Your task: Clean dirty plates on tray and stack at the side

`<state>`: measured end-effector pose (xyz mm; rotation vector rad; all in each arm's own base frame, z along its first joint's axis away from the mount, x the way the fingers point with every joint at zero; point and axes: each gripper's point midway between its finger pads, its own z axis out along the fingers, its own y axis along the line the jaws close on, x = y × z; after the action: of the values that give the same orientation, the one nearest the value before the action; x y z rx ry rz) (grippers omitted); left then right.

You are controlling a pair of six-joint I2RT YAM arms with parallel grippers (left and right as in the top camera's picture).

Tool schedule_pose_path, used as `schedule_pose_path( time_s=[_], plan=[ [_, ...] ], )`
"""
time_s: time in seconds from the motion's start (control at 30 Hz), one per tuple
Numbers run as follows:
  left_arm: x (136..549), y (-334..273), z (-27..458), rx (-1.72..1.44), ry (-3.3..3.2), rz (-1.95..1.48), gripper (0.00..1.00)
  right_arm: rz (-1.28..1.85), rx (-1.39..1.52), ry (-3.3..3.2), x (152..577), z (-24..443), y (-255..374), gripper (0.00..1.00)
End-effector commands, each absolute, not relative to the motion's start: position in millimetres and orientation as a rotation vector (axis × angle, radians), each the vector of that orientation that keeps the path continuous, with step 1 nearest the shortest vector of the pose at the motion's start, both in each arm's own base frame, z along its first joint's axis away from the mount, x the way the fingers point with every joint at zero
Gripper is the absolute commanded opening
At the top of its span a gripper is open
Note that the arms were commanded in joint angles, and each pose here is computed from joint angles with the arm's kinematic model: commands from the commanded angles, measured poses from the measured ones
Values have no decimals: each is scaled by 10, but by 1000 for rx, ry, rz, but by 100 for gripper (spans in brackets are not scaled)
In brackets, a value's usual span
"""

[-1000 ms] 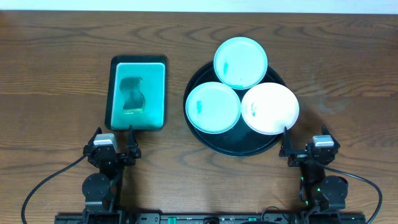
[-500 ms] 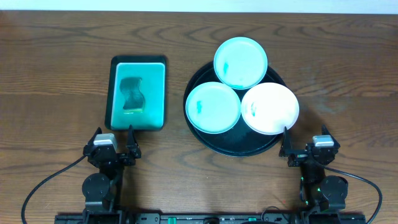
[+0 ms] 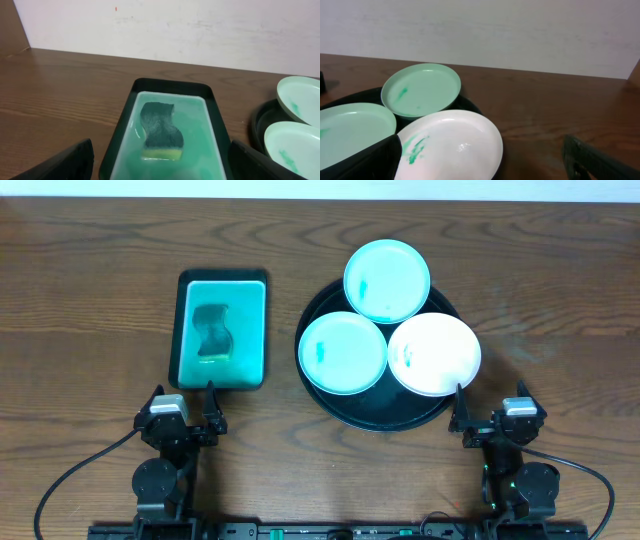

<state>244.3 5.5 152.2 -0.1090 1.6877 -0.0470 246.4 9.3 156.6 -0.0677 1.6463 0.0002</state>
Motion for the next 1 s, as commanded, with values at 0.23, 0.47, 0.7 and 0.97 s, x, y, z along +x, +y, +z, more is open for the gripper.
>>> schedule_pose_path(
  time_s=[0.23, 0.47, 0.7, 0.97],
  plan=[
    [2475, -124, 1679, -118, 1600, -229, 86, -1, -92, 1656, 2464, 1536, 129, 99],
    [2466, -154, 1943, -89, 1494, -244, 86, -1, -92, 1656, 2464, 1537, 129, 99],
    [2413, -154, 2294, -71, 1355, -245, 86, -1, -92, 1656, 2464, 1536, 129, 99],
    [2352, -153, 2533, -63, 1299, -245, 86, -1, -92, 1656, 2464, 1537, 129, 99]
  ],
)
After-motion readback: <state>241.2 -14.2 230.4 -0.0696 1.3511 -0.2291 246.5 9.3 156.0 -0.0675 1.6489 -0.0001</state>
